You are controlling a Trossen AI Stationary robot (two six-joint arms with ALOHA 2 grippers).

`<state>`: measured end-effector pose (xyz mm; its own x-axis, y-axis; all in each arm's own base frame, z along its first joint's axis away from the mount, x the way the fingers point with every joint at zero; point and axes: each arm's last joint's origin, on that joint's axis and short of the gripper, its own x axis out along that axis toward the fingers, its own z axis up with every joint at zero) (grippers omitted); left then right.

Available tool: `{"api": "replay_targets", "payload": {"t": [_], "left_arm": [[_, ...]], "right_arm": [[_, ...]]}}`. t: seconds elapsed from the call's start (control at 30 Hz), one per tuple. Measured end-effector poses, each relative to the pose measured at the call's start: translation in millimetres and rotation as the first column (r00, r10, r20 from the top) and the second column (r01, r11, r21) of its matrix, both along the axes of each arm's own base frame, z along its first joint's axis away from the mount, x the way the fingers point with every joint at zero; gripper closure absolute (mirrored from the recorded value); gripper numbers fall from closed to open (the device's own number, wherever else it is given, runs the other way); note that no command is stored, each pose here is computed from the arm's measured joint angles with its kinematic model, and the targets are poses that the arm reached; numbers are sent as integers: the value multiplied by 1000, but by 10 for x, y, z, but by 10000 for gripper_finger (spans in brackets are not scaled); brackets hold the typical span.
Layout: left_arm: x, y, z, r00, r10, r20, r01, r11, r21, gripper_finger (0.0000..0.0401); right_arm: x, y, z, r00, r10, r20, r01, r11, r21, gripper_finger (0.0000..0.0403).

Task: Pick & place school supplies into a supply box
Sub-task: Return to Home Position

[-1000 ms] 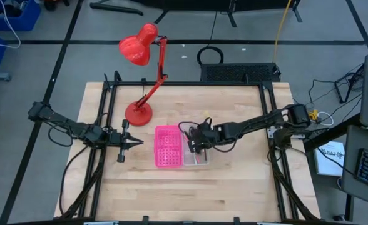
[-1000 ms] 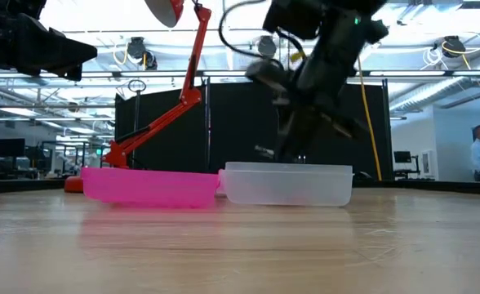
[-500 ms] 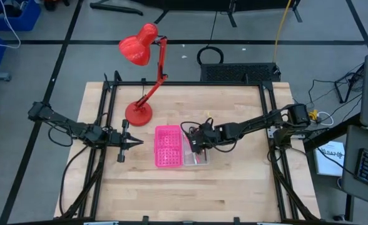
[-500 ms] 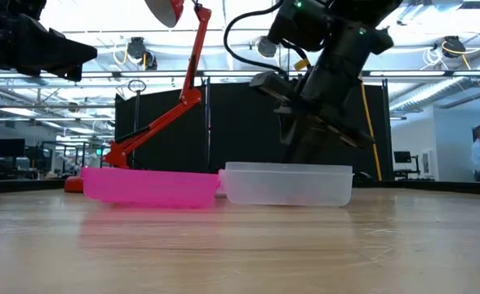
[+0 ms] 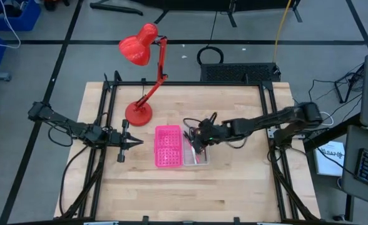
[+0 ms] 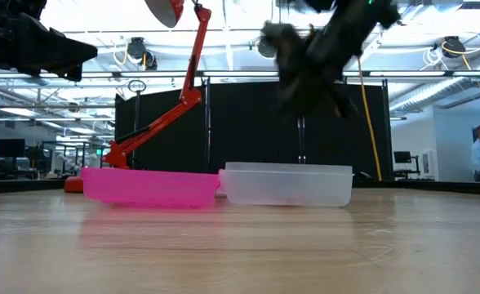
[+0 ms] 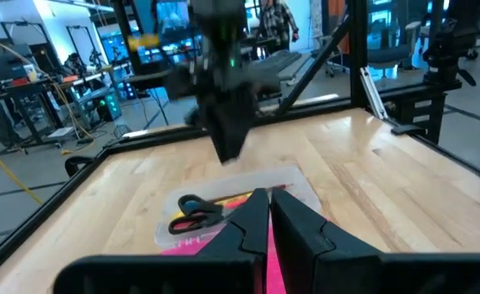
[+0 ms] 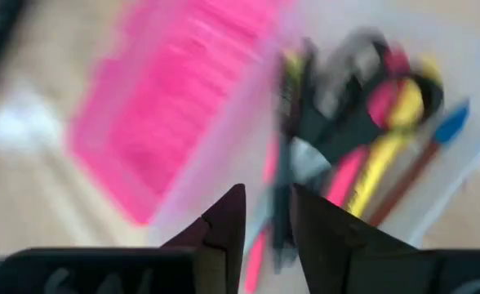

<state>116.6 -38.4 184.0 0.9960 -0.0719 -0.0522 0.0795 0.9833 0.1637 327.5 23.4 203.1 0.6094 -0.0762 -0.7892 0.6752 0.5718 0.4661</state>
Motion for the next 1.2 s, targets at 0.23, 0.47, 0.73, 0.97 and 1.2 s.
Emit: {"api": "replay_targets", "payload": {"t": [0.23, 0.47, 0.73, 0.97, 1.2], "left_arm": [[-1, 1, 107, 995, 7, 102, 0, 998, -69, 375], [-2, 23, 126, 990, 79, 120, -73, 996, -53, 377], [-9, 67, 177, 961, 219, 168, -224, 974, 11, 397], [-11, 74, 185, 955, 240, 176, -260, 960, 105, 398], [-19, 106, 178, 926, 340, 164, -365, 918, 159, 399]], "right_arm": [[-410, 180, 782, 913, 381, 146, -302, 872, -386, 338], [-939, 398, 1313, 806, 574, 145, -319, 627, -711, 382], [-1543, 381, 1209, 702, 697, 143, -270, 447, -853, 402], [-2065, 125, 855, 656, 661, 364, -111, 562, -820, 402], [-2198, 79, 344, 636, 665, 391, -70, 555, -829, 403]]}}
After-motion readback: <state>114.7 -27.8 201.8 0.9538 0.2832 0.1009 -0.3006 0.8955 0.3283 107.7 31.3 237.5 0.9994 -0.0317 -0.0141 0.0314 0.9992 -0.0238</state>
